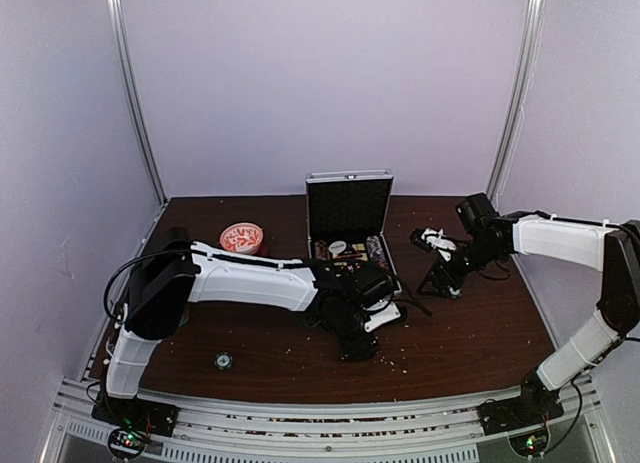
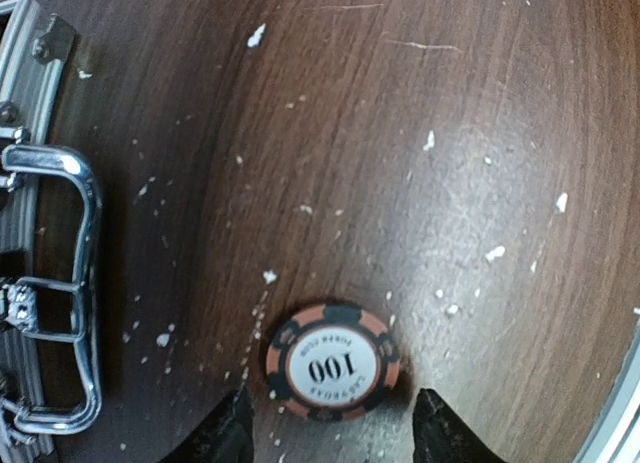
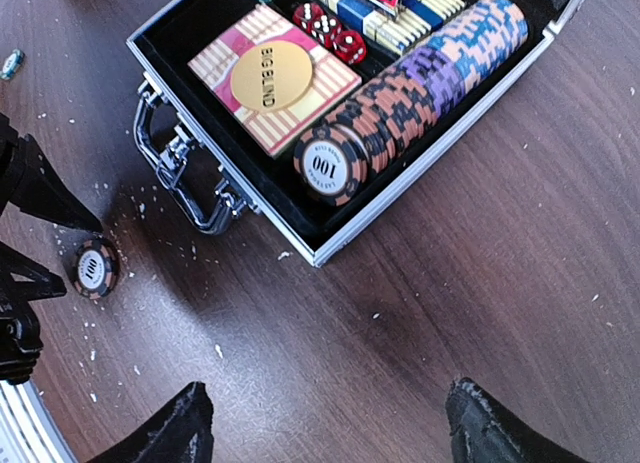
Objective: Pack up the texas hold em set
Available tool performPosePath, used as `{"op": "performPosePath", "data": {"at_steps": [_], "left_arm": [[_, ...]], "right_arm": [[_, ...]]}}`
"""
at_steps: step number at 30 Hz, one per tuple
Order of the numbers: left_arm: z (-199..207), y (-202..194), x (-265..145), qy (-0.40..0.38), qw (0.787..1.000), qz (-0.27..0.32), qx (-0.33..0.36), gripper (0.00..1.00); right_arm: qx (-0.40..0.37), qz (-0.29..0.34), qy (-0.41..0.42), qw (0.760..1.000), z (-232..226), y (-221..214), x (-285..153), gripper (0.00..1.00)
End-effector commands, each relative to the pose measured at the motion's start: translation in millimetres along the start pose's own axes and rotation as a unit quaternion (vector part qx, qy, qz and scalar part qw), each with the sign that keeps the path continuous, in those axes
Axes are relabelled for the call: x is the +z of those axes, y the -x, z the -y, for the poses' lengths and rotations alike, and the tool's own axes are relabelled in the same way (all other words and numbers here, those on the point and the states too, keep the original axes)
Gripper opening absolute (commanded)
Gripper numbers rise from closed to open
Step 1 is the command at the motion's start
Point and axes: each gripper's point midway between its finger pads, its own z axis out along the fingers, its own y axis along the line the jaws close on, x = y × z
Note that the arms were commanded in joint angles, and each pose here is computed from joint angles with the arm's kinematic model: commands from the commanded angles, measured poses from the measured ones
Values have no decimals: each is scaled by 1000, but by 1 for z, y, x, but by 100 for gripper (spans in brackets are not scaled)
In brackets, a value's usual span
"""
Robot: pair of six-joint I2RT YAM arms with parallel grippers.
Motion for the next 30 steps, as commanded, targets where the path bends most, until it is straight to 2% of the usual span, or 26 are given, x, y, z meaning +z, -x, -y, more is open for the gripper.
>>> {"op": "performPosePath", "data": {"at_steps": [1,4,6,8,15,18,21,23,30], "left_arm": [[-7,26,-55,31,998,45,25,56],[-18,26,-90,52,996,68,23,59],[-28,18,-103,65,995,78,15,60],[-43,13,-118,83,992,94,-1,62],[-127,1,-176,144,968,180,-103,64],[-150,-5,-196,164,953,222,-123,64],[-154,-10,-211,177,943,258,-117,64],[-154,-13,-216,182,937,273,-117,64],[-153,-21,-226,192,935,274,-115,64]], "right_arm": [[-24,36,0,999,-4,28,-26,82],[-34,47,4,998,-7,41,-41,86],[-58,25,30,998,-16,41,-43,90],[-82,13,36,996,-22,48,-48,99],[-186,22,33,982,-69,68,-29,100],[-198,3,44,979,-90,72,-4,89],[-223,-45,60,972,-112,62,21,77],[-251,-70,59,964,-124,55,32,75],[-343,-132,33,929,-154,28,64,72]]}}
